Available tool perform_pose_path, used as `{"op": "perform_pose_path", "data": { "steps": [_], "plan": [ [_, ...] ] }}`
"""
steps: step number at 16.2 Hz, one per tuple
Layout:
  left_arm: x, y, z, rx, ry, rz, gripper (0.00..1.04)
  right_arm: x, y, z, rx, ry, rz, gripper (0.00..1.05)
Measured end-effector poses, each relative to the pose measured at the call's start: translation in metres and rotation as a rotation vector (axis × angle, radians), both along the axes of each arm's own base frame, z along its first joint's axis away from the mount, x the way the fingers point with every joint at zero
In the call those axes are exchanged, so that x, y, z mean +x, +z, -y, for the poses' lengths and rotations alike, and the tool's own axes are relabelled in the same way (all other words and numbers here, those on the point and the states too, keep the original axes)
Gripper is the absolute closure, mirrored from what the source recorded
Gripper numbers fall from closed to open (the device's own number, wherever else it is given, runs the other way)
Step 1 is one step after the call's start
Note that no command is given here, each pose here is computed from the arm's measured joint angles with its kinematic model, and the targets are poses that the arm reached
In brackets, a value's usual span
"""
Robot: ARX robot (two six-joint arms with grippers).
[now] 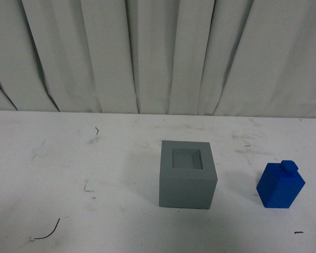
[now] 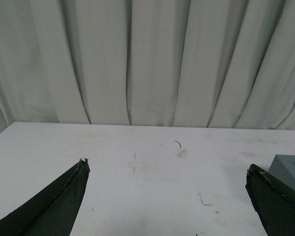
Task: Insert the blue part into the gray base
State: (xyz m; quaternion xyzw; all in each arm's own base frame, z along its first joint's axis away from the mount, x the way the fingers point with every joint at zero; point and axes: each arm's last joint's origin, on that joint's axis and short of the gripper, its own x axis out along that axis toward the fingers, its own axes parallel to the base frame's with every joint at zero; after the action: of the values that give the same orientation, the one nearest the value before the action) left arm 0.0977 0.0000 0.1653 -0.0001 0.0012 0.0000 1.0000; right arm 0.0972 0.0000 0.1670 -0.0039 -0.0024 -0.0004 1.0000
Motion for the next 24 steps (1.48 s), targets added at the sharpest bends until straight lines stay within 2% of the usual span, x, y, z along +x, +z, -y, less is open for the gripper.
{"op": "perform_pose_path", "data": {
  "steps": [24],
  "plan": [
    [0.0, 0.0, 0.0, 0.0, 0.0, 0.0, 0.07, 0.0, 0.0, 0.0, 0.0, 0.0, 0.0, 0.06]
  ]
}}
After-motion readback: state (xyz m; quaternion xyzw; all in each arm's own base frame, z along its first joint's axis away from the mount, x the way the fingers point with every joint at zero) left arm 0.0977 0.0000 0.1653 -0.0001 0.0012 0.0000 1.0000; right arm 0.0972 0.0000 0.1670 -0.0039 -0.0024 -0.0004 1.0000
